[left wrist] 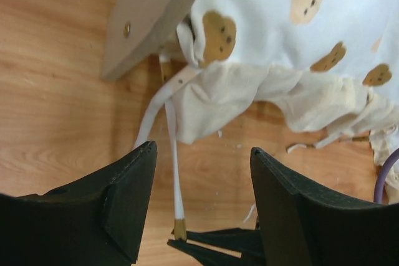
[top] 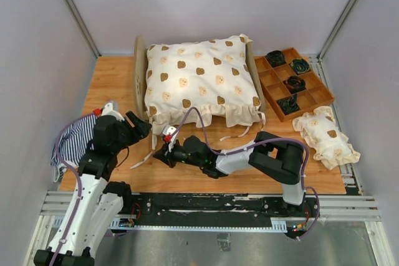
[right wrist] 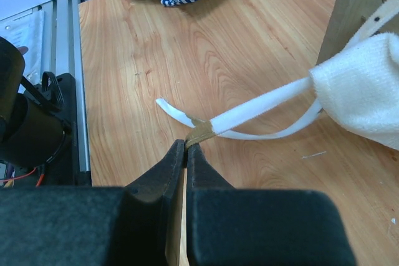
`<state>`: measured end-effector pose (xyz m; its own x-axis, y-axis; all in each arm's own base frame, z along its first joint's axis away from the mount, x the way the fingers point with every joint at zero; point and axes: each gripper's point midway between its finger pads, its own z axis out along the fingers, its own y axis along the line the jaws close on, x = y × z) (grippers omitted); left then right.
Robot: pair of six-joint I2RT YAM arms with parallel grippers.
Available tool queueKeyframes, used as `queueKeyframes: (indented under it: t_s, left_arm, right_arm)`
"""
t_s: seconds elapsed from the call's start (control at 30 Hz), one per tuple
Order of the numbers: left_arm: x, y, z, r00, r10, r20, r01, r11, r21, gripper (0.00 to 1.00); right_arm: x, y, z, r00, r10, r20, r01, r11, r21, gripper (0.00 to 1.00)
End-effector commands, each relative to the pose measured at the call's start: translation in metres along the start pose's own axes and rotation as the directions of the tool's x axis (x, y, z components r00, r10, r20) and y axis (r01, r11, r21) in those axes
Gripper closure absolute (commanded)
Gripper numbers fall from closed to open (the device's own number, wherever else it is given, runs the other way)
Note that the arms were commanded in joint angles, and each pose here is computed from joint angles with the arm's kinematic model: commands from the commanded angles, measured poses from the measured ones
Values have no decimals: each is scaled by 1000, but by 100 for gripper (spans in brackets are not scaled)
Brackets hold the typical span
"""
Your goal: Set up the pet bed
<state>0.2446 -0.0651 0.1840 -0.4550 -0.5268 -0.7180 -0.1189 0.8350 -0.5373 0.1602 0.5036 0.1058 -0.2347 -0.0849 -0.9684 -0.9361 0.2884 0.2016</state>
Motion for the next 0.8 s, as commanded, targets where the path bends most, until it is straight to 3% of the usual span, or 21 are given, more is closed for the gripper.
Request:
queueKeyframes:
  t_s: [0.0,0.3,0.53,0.67,0.77]
  left_arm:
    - [32,-9,-3,988,-82,-128,92,993,75,34]
    - [36,5,5,985,-122,-119,123,992,1,34]
    - [44,14,17,977,-178,-120,175,984,-39,40]
    - [64,17,25,957,-237,-167,235,971,-31,41]
    - [76,13,29,940,-272,-204,278,961,-3,50]
  right_arm:
    - [-26,11,3,998,-32,52,35,998,-58,100]
    - [-41,9,5,995,-36,98,40,999,-34,100]
    - [-55,3,6,989,-52,139,53,999,3,100]
    - [-53,-2,8,989,-72,133,70,997,16,100]
    - [-49,-4,9,989,-77,125,75,997,20,100]
